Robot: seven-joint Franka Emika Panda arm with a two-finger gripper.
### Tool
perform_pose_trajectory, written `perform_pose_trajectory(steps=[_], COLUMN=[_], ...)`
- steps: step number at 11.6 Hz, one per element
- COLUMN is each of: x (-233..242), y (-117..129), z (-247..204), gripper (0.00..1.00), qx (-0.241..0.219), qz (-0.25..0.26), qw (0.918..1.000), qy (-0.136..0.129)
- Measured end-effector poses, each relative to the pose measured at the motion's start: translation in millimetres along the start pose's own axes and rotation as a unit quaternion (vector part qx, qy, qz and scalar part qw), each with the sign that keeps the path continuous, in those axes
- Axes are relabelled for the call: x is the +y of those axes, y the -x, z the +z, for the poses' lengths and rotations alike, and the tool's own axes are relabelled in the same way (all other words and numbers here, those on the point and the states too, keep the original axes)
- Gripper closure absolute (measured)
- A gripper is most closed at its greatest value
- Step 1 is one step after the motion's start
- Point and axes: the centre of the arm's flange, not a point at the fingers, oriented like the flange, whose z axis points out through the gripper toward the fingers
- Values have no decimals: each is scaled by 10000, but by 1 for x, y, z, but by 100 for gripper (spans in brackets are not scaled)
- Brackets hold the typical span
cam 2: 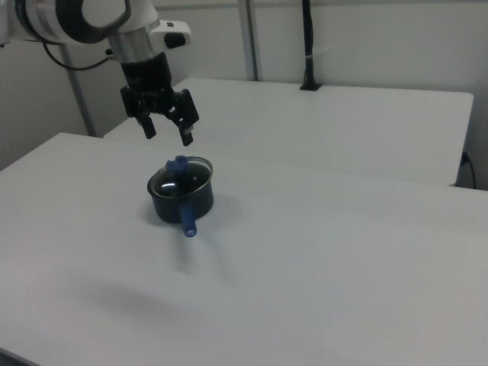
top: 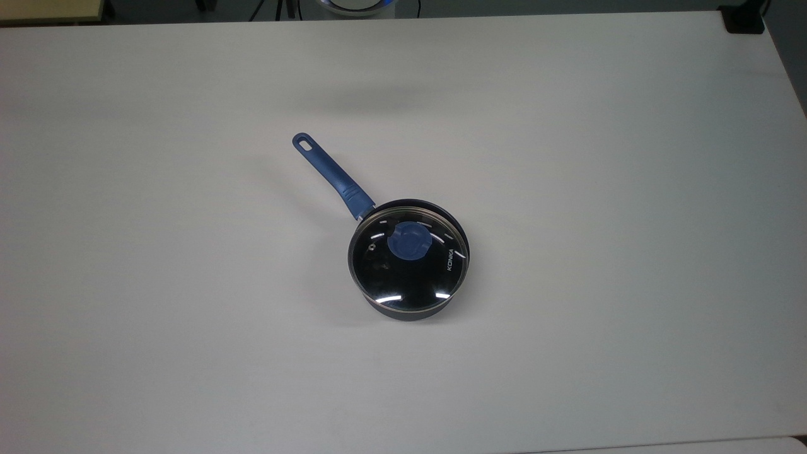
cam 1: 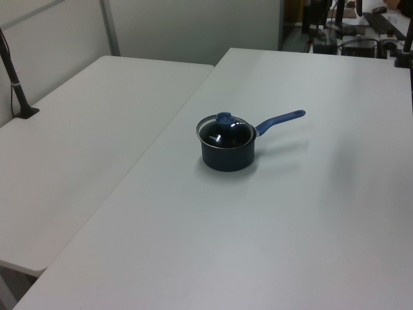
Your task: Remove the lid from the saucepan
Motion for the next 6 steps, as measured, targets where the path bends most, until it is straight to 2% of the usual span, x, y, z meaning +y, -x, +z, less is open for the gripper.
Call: perform_pose_trajectory(steps=[6], x=[-1], y=[0], z=[1], gripper=[0], qx=[-13], qz=[-12], qw=[10000], qy=[-1])
